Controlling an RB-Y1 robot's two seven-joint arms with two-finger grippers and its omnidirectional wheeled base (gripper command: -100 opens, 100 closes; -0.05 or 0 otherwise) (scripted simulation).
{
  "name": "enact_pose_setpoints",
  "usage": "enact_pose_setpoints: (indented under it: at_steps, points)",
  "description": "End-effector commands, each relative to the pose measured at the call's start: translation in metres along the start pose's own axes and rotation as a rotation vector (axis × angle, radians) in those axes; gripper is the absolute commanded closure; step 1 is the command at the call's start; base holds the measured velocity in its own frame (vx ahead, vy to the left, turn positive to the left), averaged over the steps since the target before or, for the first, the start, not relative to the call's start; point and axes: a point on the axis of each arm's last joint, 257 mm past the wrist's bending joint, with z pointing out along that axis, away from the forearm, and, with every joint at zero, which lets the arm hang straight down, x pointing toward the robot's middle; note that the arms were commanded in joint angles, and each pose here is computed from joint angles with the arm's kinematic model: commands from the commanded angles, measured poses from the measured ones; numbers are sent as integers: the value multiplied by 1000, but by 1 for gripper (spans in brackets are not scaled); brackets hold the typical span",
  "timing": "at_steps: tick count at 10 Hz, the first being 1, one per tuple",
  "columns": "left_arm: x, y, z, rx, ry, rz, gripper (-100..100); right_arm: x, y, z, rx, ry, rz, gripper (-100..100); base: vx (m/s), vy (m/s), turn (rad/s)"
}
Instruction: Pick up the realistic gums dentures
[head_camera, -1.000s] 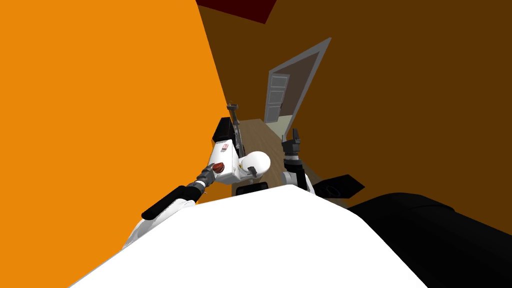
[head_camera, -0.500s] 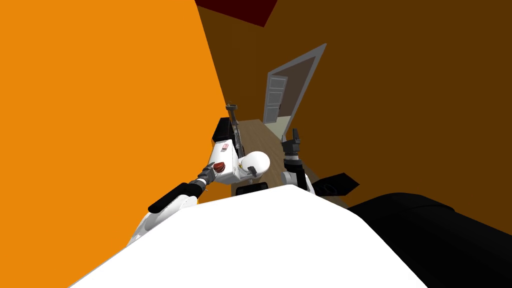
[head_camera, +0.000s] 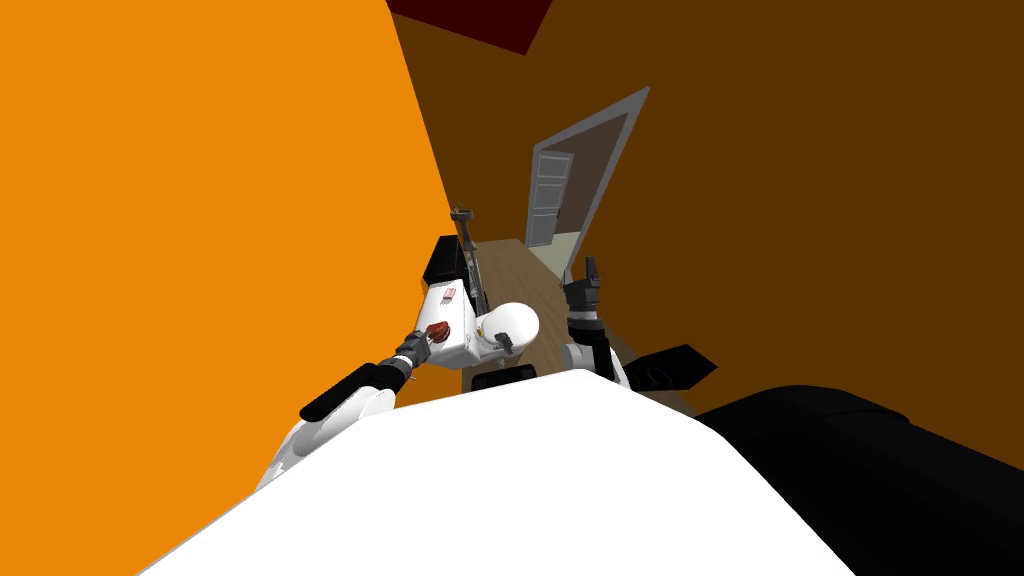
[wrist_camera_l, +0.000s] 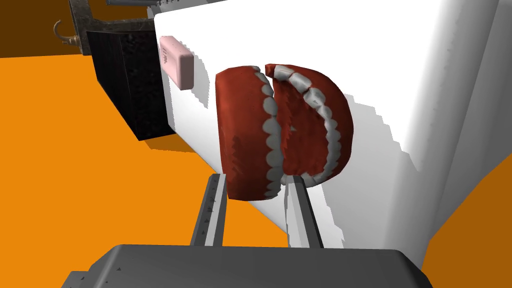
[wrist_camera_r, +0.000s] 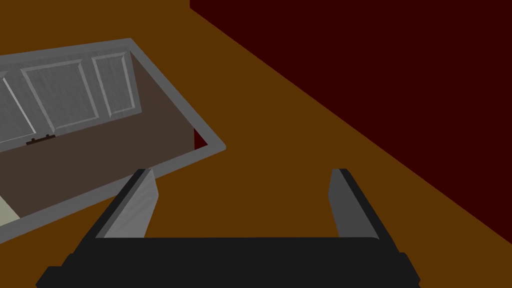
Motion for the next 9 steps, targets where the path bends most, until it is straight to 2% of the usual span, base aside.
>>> enact_pose_setpoints:
  at_steps: [1, 2, 3, 4, 7, 8, 9]
  points:
    - [0, 0, 0, 0, 0, 0, 100, 0, 0, 0, 0, 0, 0, 0, 0, 0, 0]
    - [0, 0, 0, 0, 0, -1, 100, 0, 0, 0, 0, 0, 0, 0, 0, 0, 0]
    - [0, 0, 0, 0, 0, -2, 0, 0, 0, 0, 0, 0, 0, 0, 0, 0, 0]
    - [5, 3, -7, -3, 7, -4, 100, 0, 0, 0, 0, 0, 0, 0, 6, 12, 59]
    - [12, 4, -19, -4, 17, 0, 100, 0, 0, 0, 0, 0, 0, 0, 7, 17, 46]
    - [9, 4, -16, -5, 15, -2, 100, 0, 0, 0, 0, 0, 0, 0, 1, 8, 9]
    - [9, 4, -17, -5, 15, -2, 0, 0, 0, 0, 0, 0, 0, 0, 0, 0, 0]
